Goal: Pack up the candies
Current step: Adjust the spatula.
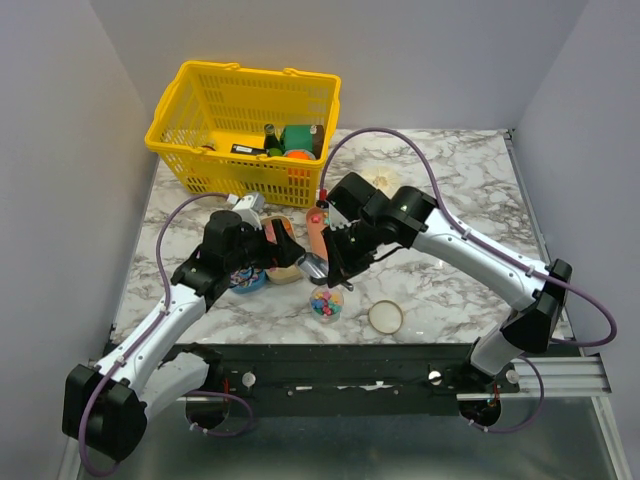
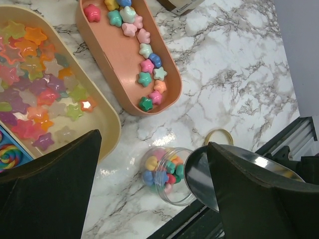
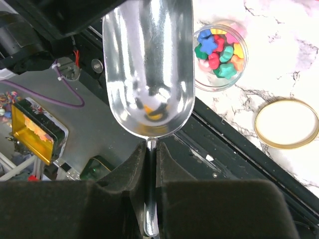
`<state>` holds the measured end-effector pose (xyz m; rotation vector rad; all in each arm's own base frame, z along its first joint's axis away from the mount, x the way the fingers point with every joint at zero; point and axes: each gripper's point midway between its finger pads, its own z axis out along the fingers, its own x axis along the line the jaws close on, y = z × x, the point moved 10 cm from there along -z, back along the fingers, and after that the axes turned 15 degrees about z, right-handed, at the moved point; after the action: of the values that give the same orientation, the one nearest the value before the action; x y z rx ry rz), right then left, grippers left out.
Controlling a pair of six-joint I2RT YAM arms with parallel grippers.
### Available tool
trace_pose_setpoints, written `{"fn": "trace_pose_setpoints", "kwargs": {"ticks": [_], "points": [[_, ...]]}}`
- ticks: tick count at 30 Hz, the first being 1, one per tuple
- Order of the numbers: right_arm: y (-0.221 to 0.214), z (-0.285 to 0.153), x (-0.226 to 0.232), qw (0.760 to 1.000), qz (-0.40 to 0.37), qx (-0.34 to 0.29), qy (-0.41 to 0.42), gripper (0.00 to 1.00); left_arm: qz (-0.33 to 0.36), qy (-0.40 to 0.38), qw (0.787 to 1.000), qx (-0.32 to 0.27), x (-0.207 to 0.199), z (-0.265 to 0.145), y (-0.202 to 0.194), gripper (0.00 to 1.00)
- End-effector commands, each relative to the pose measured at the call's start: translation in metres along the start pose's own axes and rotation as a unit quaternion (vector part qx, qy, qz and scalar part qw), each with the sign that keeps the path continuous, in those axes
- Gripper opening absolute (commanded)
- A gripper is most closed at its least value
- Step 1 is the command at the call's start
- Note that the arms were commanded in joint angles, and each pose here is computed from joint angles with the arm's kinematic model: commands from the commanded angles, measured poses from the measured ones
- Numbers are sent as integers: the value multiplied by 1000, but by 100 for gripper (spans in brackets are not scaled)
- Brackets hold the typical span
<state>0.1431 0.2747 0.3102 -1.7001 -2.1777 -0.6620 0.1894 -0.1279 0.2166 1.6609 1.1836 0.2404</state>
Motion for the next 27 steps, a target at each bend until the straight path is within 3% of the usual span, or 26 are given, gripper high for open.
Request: {"fn": "trace_pose_setpoints", "kwargs": {"ticks": [1,8,15,19,27], "points": [[9,-9,14,999,-22,-39,28,1,-2,-14,1000,18,-3,-1,-9,96],[13,1,14,999,-19,-29,17,1,13,13,1000,13,-1,-2,-2,97],[16,30,9,1000,2,8,-9,1,29,150,988,0,14,-10,21,99],[25,50,13,999,15,31,-25,1,27,241,970,-9,27,-14,31,99],[50,98,20,995,20,77,-62,1,-54,300,952,25,66,-18,18,99]]}}
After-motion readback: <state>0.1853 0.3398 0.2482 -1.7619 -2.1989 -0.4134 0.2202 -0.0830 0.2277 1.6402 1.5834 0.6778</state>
